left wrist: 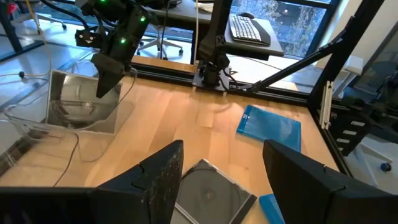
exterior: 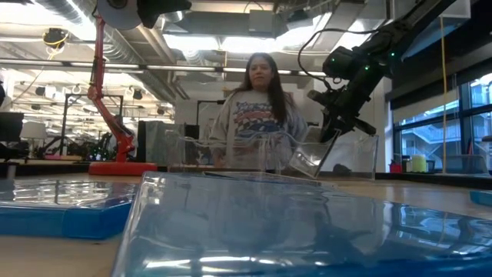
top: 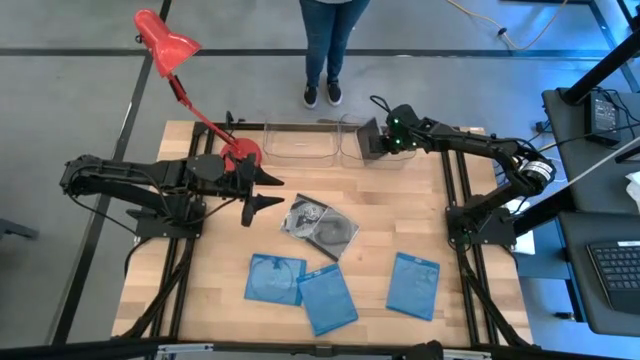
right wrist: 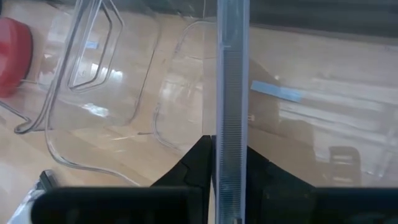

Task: Pick & place jewel cases by type
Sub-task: Put the bottom right black cd case into the right transparent bin, then put the center blue cd case into the left transparent bin

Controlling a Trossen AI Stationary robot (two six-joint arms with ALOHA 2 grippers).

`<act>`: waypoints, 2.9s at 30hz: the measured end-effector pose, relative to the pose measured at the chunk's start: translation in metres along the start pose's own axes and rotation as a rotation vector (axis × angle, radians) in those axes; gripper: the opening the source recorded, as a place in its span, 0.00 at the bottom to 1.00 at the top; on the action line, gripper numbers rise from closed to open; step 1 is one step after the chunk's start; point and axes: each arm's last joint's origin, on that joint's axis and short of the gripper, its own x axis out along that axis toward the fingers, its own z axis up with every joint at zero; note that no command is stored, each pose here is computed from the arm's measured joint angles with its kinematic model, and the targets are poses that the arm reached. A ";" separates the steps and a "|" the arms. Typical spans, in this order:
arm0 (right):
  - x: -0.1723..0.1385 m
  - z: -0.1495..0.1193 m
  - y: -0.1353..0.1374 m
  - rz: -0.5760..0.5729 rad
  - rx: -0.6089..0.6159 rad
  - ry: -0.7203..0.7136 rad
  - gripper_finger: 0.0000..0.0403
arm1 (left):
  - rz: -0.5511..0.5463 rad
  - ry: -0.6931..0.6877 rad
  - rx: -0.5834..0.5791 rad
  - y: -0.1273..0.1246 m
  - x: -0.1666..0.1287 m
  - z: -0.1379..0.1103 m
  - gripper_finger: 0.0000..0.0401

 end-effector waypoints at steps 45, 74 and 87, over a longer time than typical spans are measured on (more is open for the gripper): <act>-0.002 -0.002 -0.003 -0.067 -0.026 0.026 0.28 | 0.000 0.001 0.000 0.000 0.000 0.000 0.55; -0.017 0.014 0.001 -0.213 -0.101 -0.010 0.28 | 0.007 0.038 0.003 0.001 0.000 -0.004 0.54; -0.018 0.013 -0.002 -0.294 -0.152 -0.020 0.28 | 0.012 0.060 0.006 0.001 0.000 -0.006 0.54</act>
